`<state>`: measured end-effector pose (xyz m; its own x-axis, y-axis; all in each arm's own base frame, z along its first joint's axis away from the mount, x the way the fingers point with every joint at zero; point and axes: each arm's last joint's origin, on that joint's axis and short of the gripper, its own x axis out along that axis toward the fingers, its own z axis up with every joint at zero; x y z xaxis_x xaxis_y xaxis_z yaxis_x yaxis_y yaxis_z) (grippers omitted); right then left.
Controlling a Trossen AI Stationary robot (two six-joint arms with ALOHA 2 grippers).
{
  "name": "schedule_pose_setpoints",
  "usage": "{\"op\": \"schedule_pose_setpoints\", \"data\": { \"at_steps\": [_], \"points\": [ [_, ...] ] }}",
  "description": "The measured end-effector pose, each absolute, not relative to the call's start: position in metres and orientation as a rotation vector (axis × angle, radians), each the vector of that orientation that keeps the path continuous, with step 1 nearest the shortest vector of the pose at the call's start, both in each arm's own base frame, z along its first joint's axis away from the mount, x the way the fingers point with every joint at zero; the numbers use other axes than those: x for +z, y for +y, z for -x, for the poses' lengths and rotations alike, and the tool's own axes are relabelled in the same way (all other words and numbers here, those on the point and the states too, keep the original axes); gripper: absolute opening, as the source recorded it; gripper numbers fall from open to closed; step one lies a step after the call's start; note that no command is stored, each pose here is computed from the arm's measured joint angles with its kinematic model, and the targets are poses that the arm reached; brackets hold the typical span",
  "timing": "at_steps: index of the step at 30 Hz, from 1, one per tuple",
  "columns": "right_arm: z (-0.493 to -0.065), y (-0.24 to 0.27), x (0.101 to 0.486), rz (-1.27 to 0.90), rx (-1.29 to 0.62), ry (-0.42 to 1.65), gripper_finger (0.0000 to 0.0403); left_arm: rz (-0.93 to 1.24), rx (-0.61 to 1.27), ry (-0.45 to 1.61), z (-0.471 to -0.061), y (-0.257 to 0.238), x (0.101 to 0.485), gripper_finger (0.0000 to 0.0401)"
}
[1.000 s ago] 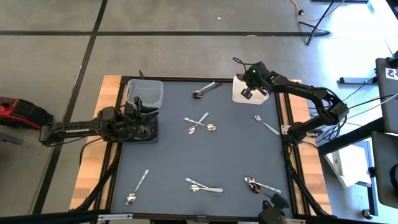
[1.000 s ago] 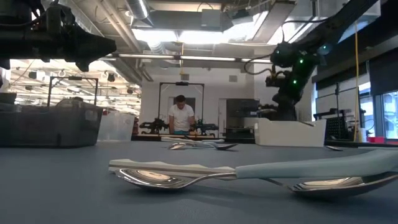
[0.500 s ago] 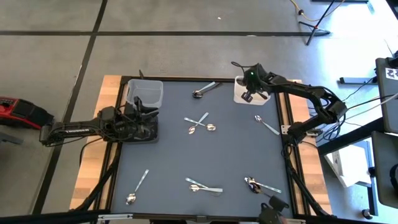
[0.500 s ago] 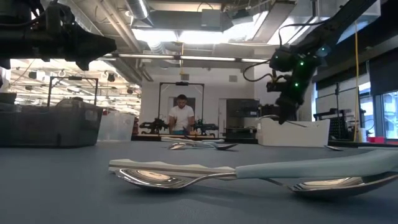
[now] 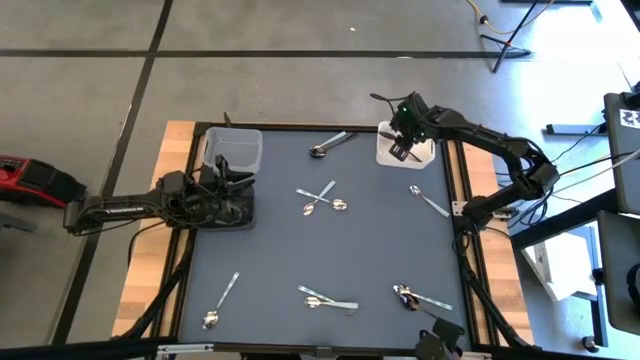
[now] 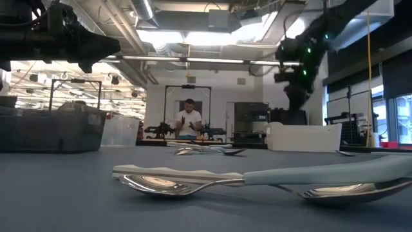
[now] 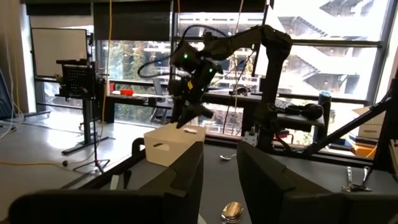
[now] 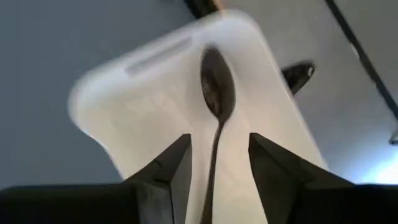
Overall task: Sort silverware by color (type)
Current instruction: Put the black spoon into the white bin
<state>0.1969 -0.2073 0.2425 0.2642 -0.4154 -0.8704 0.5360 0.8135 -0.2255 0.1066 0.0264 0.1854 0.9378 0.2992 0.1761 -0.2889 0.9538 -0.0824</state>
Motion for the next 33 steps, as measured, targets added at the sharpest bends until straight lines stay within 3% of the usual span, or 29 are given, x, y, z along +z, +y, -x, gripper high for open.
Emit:
{"op": "schedule_pose_setpoints", "data": {
  "at_steps": [4, 9, 21, 33],
  "points": [
    [-0.217, -0.191, 0.266, -0.076, -0.565, 1.011, 0.0153, 0.056, 0.300, -0.187, -0.107, 0.026, 0.185, 0.0092],
    [-0.250, -0.169, 0.268, -0.017, -0.387, 0.832, 0.0153, 0.056, 0.296, -0.188, -0.107, 0.026, 0.185, 0.0092],
    [-0.321, -0.157, 0.227, 0.206, -0.296, 0.673, 0.0153, 0.063, 0.289, -0.191, -0.107, 0.026, 0.186, 0.0092],
    [-0.366, -0.221, 0.175, 0.165, -0.307, 0.983, 0.0153, 0.089, 0.286, -0.199, -0.107, 0.026, 0.186, 0.0092]
  ]
}}
